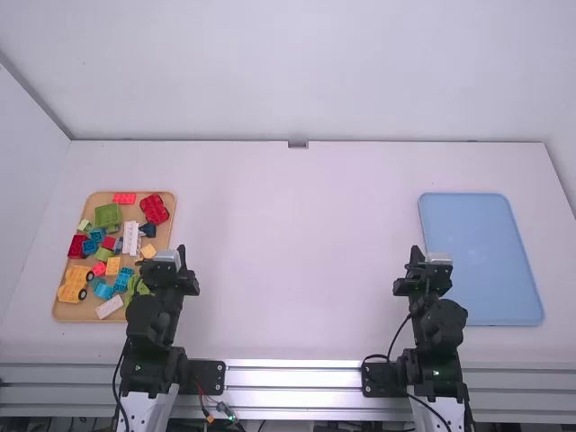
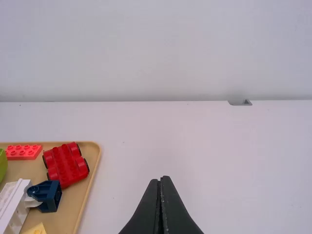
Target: Assemble lego blocks to make yellow taxi
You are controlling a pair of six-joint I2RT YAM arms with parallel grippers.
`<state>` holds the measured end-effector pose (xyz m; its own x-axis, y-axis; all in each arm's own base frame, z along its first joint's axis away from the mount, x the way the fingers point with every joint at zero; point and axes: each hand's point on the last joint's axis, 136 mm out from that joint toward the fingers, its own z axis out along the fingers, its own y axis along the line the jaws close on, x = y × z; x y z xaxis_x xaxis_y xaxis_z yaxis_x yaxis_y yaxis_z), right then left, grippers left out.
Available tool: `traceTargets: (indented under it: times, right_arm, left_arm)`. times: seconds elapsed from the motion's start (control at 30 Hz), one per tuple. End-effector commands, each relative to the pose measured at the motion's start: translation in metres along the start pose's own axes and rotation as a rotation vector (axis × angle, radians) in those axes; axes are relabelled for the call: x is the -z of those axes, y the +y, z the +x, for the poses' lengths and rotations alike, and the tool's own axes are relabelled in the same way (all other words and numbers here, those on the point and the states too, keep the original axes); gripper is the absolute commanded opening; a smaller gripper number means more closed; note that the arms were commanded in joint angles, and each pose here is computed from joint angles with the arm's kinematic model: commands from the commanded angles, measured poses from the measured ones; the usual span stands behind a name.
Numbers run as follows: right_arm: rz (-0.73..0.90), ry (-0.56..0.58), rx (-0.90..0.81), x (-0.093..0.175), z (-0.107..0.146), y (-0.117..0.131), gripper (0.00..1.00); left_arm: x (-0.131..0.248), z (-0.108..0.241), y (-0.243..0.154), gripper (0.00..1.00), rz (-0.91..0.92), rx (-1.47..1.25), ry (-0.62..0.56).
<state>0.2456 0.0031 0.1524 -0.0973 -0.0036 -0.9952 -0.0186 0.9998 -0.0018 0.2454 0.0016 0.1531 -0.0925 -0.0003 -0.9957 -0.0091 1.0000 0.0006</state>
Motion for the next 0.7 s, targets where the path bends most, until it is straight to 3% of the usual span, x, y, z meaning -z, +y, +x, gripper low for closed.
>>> traceTargets:
  times: [0.0, 0.37, 0.67]
  right_arm:
    - [0.002, 0.000, 0.003, 0.000, 0.000, 0.000, 0.00]
    - [-0.007, 0.005, 0.005, 0.000, -0.006, 0.001, 0.05]
    - [-0.041, 0.025, 0.012, -0.004, -0.021, 0.008, 0.17]
  left_arm:
    - [0.000, 0.000, 0.000, 0.00, 0.000, 0.000, 0.000]
    - [0.001, -0.006, 0.003, 0.05, -0.016, -0.004, 0.019]
    - [0.001, -0.023, 0.013, 0.16, -0.062, -0.040, 0.073]
